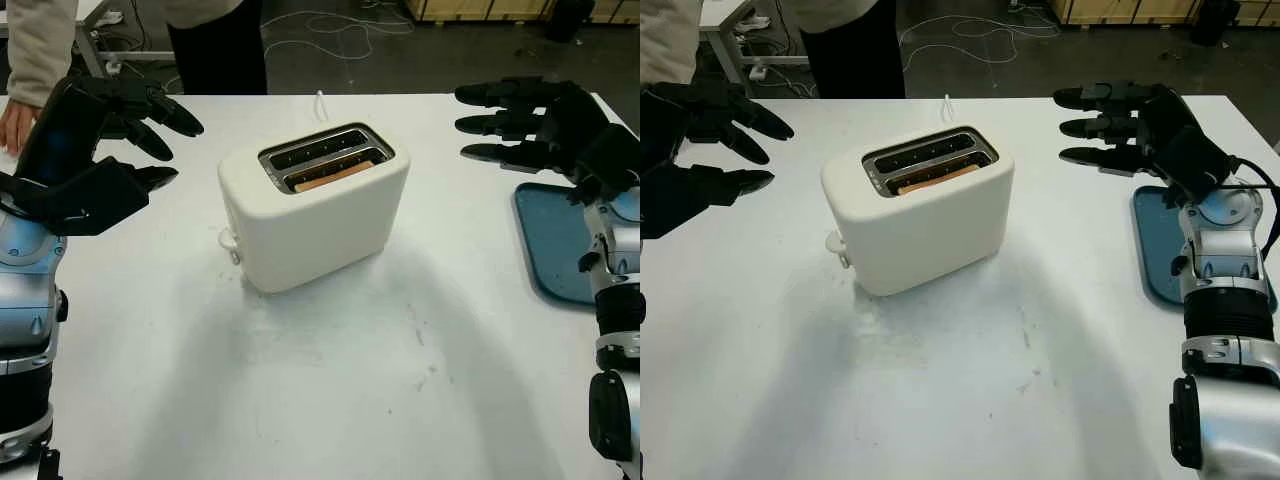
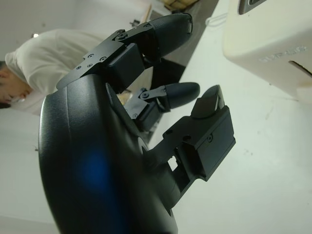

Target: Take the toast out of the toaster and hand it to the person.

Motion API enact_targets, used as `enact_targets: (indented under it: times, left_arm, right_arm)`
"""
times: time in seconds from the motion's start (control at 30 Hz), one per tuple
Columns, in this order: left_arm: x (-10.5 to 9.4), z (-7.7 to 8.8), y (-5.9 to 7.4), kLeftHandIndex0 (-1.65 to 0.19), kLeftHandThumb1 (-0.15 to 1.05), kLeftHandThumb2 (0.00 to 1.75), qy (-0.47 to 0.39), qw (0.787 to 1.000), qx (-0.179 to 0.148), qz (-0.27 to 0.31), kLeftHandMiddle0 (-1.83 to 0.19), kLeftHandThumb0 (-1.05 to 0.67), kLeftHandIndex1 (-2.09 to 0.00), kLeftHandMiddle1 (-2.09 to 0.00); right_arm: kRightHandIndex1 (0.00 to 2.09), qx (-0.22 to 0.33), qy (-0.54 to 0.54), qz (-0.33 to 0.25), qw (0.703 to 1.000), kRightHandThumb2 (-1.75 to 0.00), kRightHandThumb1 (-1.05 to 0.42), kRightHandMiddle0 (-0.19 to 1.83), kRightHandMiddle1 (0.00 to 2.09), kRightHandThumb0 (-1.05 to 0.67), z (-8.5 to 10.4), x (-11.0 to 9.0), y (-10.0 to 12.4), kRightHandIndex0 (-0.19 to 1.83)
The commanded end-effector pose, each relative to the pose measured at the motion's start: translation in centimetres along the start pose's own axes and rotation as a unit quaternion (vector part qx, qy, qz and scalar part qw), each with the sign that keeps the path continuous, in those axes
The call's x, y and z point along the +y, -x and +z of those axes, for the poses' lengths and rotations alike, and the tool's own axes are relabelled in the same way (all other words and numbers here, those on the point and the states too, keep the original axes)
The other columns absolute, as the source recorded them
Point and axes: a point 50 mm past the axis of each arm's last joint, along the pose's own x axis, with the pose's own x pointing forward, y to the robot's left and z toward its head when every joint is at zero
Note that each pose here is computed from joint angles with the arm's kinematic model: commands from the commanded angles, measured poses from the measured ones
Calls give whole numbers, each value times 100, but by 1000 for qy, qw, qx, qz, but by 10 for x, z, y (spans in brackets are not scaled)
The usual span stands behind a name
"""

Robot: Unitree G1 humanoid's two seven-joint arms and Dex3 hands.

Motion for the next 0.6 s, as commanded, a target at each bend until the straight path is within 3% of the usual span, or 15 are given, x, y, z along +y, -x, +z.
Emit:
enact_targets:
  times: [0.0, 0.57]
  left_arm:
    - [0, 1, -3, -88, 53, 50, 3, 1000, 0, -1, -89, 45, -71, -100]
    - [-2, 2, -1, -85, 57, 45, 7, 1000, -6, -9, -85, 40, -75, -104]
  right_arm:
    - [3, -10, -6, -7, 1000, 0, -77, 81, 1, -31, 1, 0, -1, 91]
    - [2, -18, -7, -12, 1000, 0, -76, 83, 1, -26, 1, 2, 4, 91]
